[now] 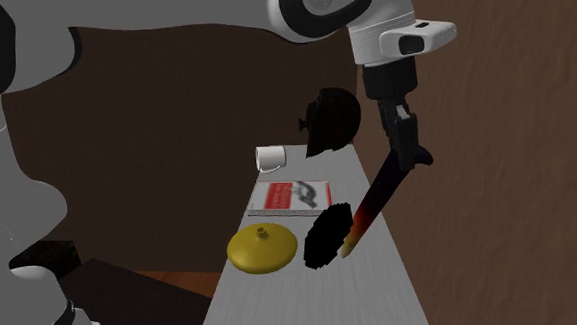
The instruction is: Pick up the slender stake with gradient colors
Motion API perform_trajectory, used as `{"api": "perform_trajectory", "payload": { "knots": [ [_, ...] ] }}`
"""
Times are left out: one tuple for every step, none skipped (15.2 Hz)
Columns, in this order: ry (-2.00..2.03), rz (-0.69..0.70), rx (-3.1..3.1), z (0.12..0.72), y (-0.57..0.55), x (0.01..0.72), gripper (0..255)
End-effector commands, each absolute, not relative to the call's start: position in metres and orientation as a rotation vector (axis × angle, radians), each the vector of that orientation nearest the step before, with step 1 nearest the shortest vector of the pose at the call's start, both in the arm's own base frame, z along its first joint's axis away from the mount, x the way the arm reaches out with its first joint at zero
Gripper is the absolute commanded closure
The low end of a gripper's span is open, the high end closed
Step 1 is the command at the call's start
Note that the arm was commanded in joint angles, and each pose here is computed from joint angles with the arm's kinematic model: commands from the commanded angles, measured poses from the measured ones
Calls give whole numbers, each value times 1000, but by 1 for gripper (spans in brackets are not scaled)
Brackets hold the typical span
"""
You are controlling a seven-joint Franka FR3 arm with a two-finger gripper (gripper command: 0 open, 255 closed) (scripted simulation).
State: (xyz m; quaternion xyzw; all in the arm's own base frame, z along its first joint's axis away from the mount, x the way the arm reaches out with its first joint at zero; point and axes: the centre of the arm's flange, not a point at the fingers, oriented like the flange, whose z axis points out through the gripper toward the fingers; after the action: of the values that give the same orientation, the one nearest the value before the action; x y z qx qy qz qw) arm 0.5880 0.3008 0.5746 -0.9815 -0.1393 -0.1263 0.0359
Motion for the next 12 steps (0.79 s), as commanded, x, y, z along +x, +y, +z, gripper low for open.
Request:
{"api": "perform_trajectory", "payload": {
  "knots": [
    [-428, -386, -3016, 574, 301, 588, 255],
    [-428, -386, -3016, 574, 301, 588, 255],
    [-428, -386, -3016, 574, 301, 588, 255],
    [-428, -386, -3016, 574, 300, 588, 255],
    [-428, -386, -3016, 579, 300, 588, 255],
    [-428, -386, -3016, 584, 300, 588, 255],
    [-428, -386, -3016, 590, 300, 588, 255],
    [-428, -386, -3016, 595, 300, 588, 255],
    [-428, -386, -3016, 600, 300, 588, 255],
    [-428, -386, -3016, 606, 300, 588, 255],
    [-428, -386, -3016, 611, 300, 588, 255],
    [-428, -386, -3016, 616, 300, 588, 255]
  ]
}}
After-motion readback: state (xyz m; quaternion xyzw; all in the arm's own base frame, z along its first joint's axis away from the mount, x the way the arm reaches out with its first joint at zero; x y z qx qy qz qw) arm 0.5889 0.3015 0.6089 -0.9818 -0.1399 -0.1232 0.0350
